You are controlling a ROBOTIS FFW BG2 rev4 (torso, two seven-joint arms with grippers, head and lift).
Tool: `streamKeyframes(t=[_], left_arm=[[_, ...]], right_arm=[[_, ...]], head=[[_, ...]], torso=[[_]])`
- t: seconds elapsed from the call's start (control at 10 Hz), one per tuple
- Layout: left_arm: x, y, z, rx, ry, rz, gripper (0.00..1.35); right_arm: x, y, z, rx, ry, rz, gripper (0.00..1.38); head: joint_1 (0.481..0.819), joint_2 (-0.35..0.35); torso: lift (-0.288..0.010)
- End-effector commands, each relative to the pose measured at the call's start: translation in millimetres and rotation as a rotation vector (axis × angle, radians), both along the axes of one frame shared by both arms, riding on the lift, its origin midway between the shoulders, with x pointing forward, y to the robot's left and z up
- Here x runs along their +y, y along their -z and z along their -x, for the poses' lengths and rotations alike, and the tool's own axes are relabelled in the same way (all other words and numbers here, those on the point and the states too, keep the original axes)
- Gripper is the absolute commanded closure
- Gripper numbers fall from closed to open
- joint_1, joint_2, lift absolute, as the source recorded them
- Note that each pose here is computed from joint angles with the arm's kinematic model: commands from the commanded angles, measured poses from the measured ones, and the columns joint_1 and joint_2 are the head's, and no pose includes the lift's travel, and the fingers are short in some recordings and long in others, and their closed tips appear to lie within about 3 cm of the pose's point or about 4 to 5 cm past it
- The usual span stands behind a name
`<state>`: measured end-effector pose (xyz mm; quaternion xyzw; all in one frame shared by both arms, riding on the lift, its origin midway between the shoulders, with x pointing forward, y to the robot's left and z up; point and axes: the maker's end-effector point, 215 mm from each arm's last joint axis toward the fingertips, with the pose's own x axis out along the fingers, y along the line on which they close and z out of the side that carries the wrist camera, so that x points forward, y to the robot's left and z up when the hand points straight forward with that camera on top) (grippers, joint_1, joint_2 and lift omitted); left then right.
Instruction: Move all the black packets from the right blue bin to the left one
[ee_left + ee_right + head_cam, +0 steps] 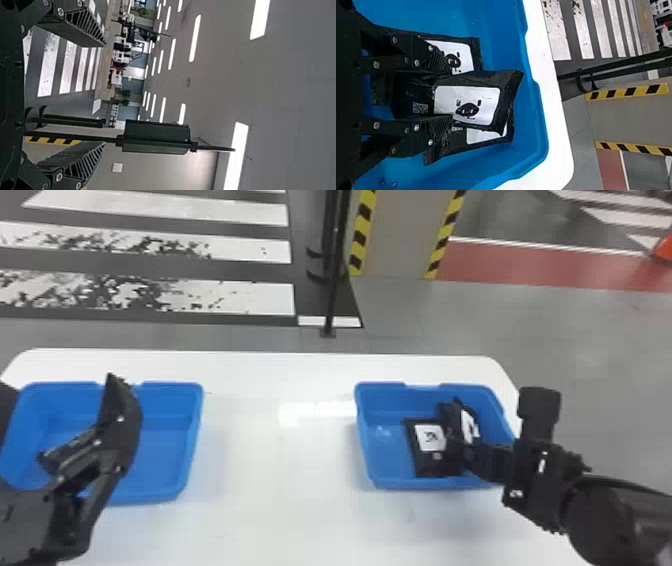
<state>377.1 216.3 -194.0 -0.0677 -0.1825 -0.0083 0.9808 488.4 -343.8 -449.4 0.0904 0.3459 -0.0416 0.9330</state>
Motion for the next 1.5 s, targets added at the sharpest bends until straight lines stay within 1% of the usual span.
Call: streamKeyframes(t=[0.0,0.2,0.3,0.4,0.5,0.6,0.7,0.8,0.9,1.0,1.2,1.4], left_arm=[[0,0,0,0.0,-0.001,0.001,0.16],[0,-1,0,-0.004,-0.001,0.001,0.16],[0,0,0,-0.004,-0.002,0.001,0.16],[1,-3,1,-0.016,-0.004,0.007,0.16],[4,-8,5,-0.048,-0.006,0.033,0.16],[8,-11,9,-0.088,-0.018,0.056,0.16],[3,-7,5,-0.072,-0.001,0.088,0.16],[-9,2,-4,-0.035,0.048,0.115,0.16],[-25,16,-16,0.024,0.11,0.113,0.16],[-40,30,-25,0.079,0.16,0.117,0.16],[-53,39,-31,0.126,0.209,0.115,0.16],[-64,48,-36,0.188,0.257,0.104,0.16]], right_arm=[[4,-12,-1,-0.041,-0.002,0.0,1.13],[17,-37,-5,-0.116,-0.019,-0.021,1.14],[29,-58,-6,-0.17,-0.043,-0.029,1.14],[47,-80,-7,-0.232,-0.083,-0.061,1.14],[76,-103,-12,-0.317,-0.151,-0.128,1.14],[128,-122,-9,-0.371,-0.264,-0.212,1.14],[189,-140,6,-0.393,-0.382,-0.286,1.14],[245,-156,23,-0.416,-0.484,-0.38,1.14],[286,-169,33,-0.43,-0.568,-0.434,1.14],[317,-177,40,-0.442,-0.637,-0.462,1.14],[348,-180,54,-0.434,-0.708,-0.491,1.14],[375,-172,74,-0.395,-0.769,-0.524,1.14]], head=[[0.695,-0.165],[0.695,-0.157],[0.695,-0.152],[0.695,-0.138],[0.695,-0.116],[0.695,-0.079],[0.695,-0.049],[0.695,0.027],[0.695,0.098],[0.695,0.149],[0.695,0.195],[0.695,0.224]], torso=[[-0.14],[-0.14],[-0.14],[-0.14],[-0.14],[-0.14],[-0.14],[-0.14],[-0.14],[-0.14],[-0.14],[-0.14]])
